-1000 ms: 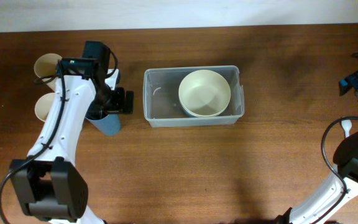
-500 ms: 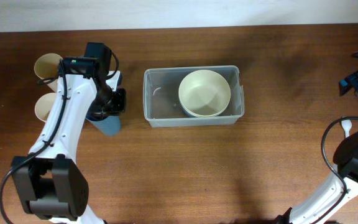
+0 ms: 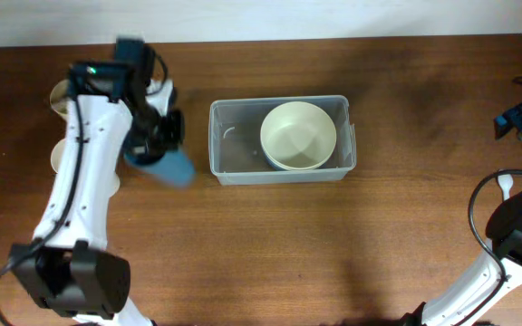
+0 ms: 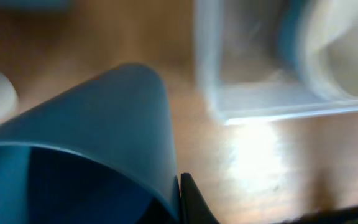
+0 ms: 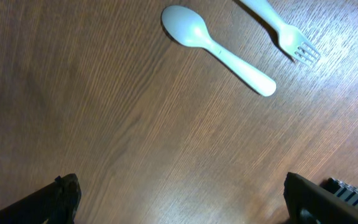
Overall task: Pack container
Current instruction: 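Lift the blue cup and place it upright in the container's left end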
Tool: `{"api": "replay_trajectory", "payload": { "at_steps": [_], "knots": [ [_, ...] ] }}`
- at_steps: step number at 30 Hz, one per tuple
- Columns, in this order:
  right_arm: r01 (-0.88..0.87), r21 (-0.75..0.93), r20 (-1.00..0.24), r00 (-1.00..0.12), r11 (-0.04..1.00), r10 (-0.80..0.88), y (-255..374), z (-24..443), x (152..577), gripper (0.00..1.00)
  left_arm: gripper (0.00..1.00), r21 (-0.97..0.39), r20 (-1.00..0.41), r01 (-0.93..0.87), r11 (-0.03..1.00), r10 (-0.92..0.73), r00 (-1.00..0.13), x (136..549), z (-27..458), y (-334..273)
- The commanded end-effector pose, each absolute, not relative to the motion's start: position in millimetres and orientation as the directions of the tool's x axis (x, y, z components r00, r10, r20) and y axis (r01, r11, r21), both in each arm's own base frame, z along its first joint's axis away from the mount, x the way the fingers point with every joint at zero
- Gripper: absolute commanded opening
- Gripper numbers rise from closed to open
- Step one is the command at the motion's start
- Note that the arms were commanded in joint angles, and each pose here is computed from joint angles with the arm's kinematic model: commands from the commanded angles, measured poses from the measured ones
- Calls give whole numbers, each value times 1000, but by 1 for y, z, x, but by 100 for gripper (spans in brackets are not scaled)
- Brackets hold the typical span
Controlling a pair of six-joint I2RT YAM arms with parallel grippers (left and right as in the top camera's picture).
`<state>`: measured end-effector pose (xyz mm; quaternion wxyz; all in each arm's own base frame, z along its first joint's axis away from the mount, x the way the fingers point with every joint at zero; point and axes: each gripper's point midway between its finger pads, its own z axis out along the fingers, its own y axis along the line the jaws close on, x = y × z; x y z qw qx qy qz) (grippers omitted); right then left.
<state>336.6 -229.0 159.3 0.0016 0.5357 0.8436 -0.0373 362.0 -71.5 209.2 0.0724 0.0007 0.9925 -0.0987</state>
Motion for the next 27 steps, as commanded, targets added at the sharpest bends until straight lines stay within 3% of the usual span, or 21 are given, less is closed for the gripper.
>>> {"api": "replay_trajectory", "payload": {
  "at_steps": [1, 4, 9, 14, 22, 27],
  "knots": [
    [904, -78, -45, -425, 421, 904, -230, 157, 335, 99, 1, -234, -323, 94, 968, 14, -946, 377, 275, -92],
    [904, -78, -45, -425, 421, 904, -230, 157, 335, 99, 2, -202, -424, 138, 970, 40, -905, 378, 311, -100],
    [904, -78, -45, -425, 421, 904, -230, 157, 335, 99, 2, -127, -474, 192, 973, 111, -874, 378, 321, -118],
    [904, -78, -45, -425, 421, 904, -230, 157, 335, 99, 2, -86, -470, 250, 964, 182, -864, 391, 304, -146],
    [904, -78, -45, -425, 421, 904, -230, 157, 335, 99, 2, -76, -354, 287, 955, 243, -903, 411, 245, -170],
    [904, -78, -45, -425, 421, 904, -230, 157, 335, 99, 2, -86, -369, 315, 945, 263, -892, 424, 236, -179]
  ]
}}
